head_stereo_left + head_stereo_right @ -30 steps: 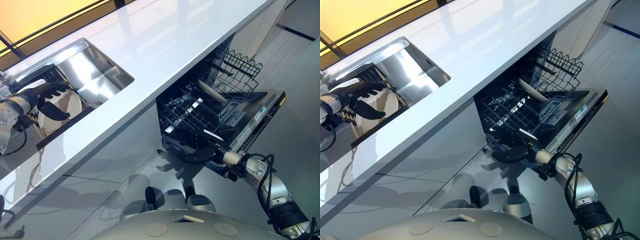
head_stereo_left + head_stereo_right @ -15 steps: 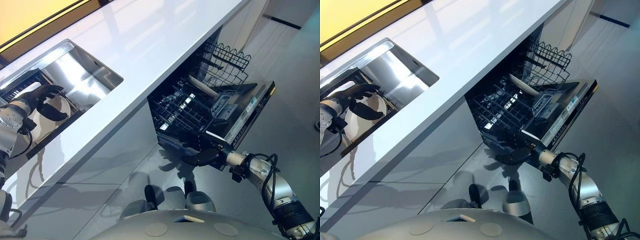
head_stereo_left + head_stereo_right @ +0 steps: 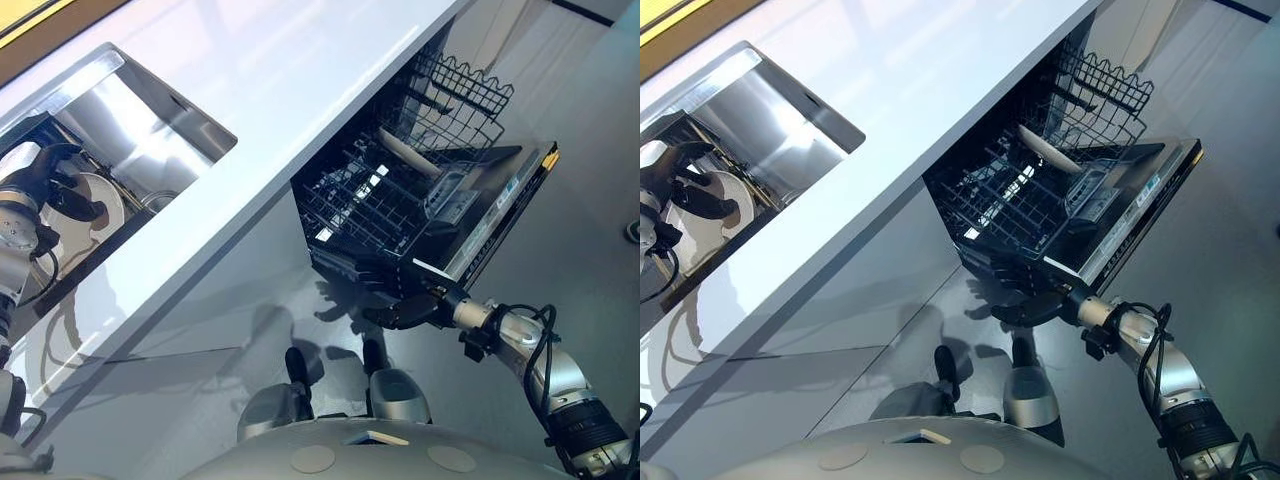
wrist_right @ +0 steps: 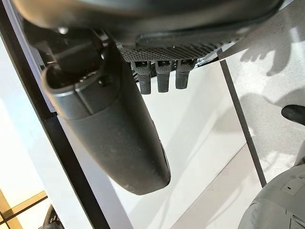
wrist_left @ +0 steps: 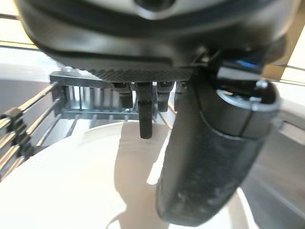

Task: Pick up plates and place into dishwasher.

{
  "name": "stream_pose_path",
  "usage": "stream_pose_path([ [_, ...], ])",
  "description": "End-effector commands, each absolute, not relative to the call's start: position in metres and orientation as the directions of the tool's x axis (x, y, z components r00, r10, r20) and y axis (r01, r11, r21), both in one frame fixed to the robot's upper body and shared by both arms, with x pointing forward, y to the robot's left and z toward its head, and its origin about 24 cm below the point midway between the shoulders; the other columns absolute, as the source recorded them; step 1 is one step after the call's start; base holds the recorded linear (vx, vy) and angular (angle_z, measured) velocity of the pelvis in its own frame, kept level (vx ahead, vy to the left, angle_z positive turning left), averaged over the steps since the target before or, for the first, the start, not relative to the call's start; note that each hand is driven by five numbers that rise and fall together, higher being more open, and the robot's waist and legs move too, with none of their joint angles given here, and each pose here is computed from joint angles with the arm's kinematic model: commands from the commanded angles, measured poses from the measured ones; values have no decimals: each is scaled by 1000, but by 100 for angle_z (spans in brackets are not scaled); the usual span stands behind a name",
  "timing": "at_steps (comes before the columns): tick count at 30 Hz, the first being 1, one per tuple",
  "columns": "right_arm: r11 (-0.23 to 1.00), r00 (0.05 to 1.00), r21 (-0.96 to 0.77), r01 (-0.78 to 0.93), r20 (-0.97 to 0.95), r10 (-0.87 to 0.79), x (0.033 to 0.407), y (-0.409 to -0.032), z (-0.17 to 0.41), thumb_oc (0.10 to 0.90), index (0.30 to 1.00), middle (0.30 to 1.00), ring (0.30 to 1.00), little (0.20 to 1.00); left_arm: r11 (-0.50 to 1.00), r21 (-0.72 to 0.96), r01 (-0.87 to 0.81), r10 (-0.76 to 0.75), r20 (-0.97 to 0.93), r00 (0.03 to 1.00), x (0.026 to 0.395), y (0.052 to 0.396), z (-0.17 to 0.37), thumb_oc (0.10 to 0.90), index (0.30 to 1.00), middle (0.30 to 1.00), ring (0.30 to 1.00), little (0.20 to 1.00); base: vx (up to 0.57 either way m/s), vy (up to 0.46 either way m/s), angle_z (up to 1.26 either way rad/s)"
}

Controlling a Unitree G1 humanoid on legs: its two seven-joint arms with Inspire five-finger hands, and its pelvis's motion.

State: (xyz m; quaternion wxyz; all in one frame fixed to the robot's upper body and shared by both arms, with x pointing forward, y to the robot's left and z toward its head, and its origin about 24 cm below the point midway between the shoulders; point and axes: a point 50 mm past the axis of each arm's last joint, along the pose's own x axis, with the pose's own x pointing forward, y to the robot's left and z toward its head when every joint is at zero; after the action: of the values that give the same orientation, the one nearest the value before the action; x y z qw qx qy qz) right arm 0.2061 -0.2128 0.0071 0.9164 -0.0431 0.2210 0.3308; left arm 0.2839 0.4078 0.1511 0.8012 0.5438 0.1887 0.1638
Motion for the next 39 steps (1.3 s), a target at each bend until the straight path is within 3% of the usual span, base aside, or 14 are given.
stream_pose_path([
  [1, 740, 712, -7, -673, -279, 645, 219, -200, 34, 800, 900, 900, 900, 900, 244, 908, -340, 578, 145, 803, 279, 432, 217, 800, 900, 900, 900, 900, -7, 37, 5],
  [22, 742, 709, 2, -670, -293, 641, 210, -186, 18, 800, 900, 900, 900, 900, 284, 858, -428, 540, 226, 811, 273, 430, 227, 800, 900, 900, 900, 900, -15, 20, 14],
  [30, 742, 702, 19, -670, -309, 642, 205, -184, 11, 800, 900, 900, 900, 900, 198, 759, -620, 469, 482, 740, 272, 419, 252, 800, 900, 900, 900, 900, 29, 1, 5],
  [39, 739, 700, 23, -673, -304, 646, 206, -178, 10, 800, 900, 900, 900, 900, 245, 771, -588, 452, 446, 773, 281, 412, 252, 800, 900, 900, 900, 900, 0, 0, 0],
])
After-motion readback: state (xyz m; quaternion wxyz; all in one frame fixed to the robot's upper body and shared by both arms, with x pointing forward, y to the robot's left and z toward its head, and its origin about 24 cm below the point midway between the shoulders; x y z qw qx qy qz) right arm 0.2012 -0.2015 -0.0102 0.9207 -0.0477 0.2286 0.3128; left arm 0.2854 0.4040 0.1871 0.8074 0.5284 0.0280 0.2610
